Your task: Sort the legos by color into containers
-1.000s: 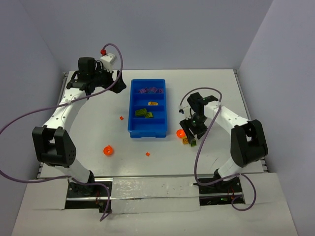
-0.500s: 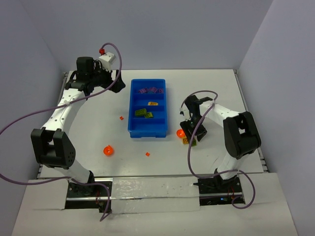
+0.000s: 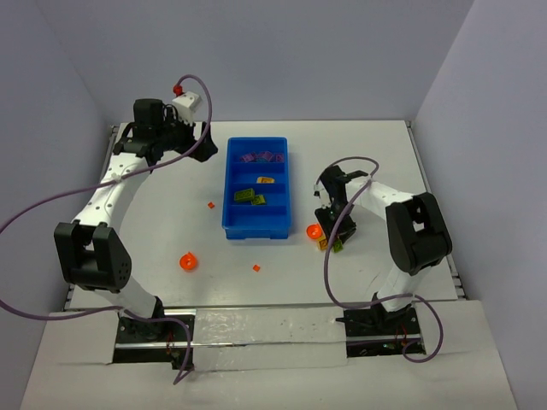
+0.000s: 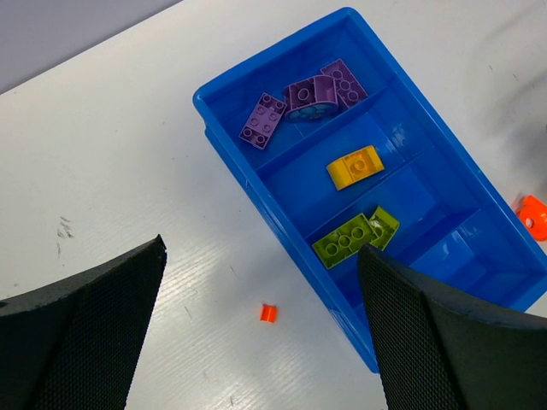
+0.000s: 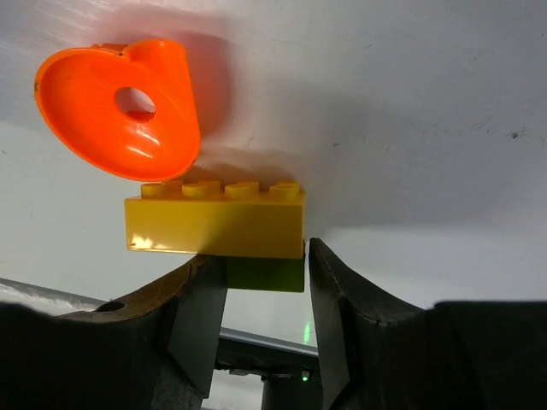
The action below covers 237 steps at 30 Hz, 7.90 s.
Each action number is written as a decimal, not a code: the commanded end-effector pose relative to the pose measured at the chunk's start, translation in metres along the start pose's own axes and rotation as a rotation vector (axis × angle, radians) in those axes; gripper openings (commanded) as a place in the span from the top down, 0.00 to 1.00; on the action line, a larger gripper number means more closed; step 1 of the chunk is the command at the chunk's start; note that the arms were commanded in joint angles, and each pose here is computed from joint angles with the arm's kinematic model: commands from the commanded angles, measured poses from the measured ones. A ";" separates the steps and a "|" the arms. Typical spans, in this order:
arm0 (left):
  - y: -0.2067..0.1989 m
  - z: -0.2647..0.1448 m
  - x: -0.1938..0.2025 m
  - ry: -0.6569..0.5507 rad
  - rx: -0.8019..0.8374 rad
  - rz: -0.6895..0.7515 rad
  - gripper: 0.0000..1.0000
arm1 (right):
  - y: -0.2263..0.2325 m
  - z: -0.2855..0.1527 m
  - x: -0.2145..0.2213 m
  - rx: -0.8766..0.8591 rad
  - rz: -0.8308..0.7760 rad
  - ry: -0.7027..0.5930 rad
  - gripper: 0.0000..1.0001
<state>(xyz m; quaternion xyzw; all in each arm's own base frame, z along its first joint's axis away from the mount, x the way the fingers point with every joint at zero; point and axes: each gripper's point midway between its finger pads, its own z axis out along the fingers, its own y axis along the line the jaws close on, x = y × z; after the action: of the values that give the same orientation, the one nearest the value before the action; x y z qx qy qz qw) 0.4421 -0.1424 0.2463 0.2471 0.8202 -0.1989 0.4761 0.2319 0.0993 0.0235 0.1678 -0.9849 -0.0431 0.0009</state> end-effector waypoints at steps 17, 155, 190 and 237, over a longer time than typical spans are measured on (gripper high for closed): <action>-0.016 -0.010 -0.047 -0.120 0.092 0.055 0.01 | -0.012 -0.051 -0.018 -0.039 -0.114 -0.224 1.00; -0.072 0.148 0.074 0.285 0.295 0.349 0.75 | 0.085 -0.188 -0.164 0.037 -0.672 -0.939 1.00; 0.008 0.013 -0.047 -0.103 0.073 -0.166 0.20 | 0.140 -0.111 -0.209 -0.101 -0.712 -0.734 1.00; 0.013 -0.004 0.160 0.307 0.043 -0.073 0.34 | 0.119 -0.197 -0.221 -0.088 -0.479 -0.910 0.00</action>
<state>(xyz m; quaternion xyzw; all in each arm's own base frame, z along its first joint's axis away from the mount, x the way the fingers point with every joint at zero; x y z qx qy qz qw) 0.3636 -0.0990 0.1133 0.2390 0.8911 -0.2177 0.3185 0.3903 0.2914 0.1844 0.4115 -0.8139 -0.1417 -0.3850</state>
